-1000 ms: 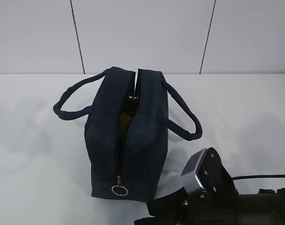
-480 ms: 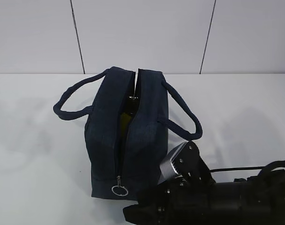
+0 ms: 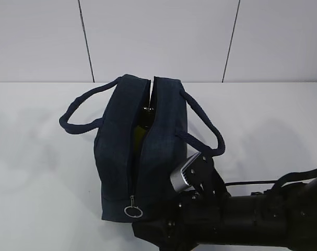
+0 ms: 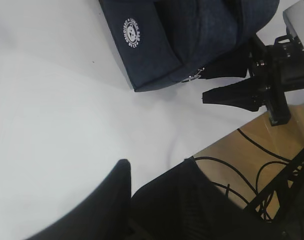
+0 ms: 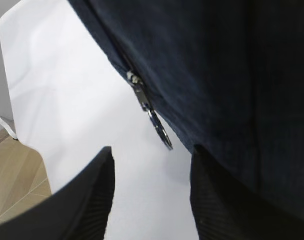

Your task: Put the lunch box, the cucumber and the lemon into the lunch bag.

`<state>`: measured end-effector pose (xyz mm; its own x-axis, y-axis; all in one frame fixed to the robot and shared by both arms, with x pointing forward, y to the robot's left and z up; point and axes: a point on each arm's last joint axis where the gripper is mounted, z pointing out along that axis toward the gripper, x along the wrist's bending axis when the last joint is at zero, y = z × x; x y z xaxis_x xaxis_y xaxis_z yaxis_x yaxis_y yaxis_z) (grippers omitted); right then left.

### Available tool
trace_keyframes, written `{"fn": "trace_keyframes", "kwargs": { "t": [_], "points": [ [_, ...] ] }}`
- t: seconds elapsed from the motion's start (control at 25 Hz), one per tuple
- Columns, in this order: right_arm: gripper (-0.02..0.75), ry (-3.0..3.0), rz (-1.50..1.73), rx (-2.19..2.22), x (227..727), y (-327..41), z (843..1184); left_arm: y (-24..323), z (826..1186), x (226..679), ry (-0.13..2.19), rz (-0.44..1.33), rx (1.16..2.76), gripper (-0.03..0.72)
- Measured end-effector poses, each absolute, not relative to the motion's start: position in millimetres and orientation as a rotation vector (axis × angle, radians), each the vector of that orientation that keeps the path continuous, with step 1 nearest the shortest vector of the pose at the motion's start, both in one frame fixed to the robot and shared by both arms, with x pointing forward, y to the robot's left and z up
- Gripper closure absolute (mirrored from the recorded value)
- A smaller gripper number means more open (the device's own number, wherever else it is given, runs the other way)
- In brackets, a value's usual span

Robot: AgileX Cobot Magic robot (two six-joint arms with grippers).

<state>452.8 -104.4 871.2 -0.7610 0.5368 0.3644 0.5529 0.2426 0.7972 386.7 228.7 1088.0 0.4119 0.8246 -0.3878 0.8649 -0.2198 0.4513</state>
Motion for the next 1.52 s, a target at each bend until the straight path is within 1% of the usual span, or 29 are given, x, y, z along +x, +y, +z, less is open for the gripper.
{"fn": "trace_keyframes", "kwargs": {
  "t": [0.68,1.16,1.52],
  "points": [
    [0.382,-2.430,-1.559,-1.049,454.8,-98.7,873.5,228.9,1088.7,388.9,1.427,-0.059,2.043,0.449],
    [0.382,-2.413,-1.618,-1.030,464.5,-91.7,880.1,228.9,1088.3,389.0,1.428,-0.058,2.042,0.449],
    [0.382,-2.395,-1.606,-1.019,464.8,-89.5,872.0,228.9,1088.3,389.0,1.428,-0.058,2.042,0.449]
  ]
}}
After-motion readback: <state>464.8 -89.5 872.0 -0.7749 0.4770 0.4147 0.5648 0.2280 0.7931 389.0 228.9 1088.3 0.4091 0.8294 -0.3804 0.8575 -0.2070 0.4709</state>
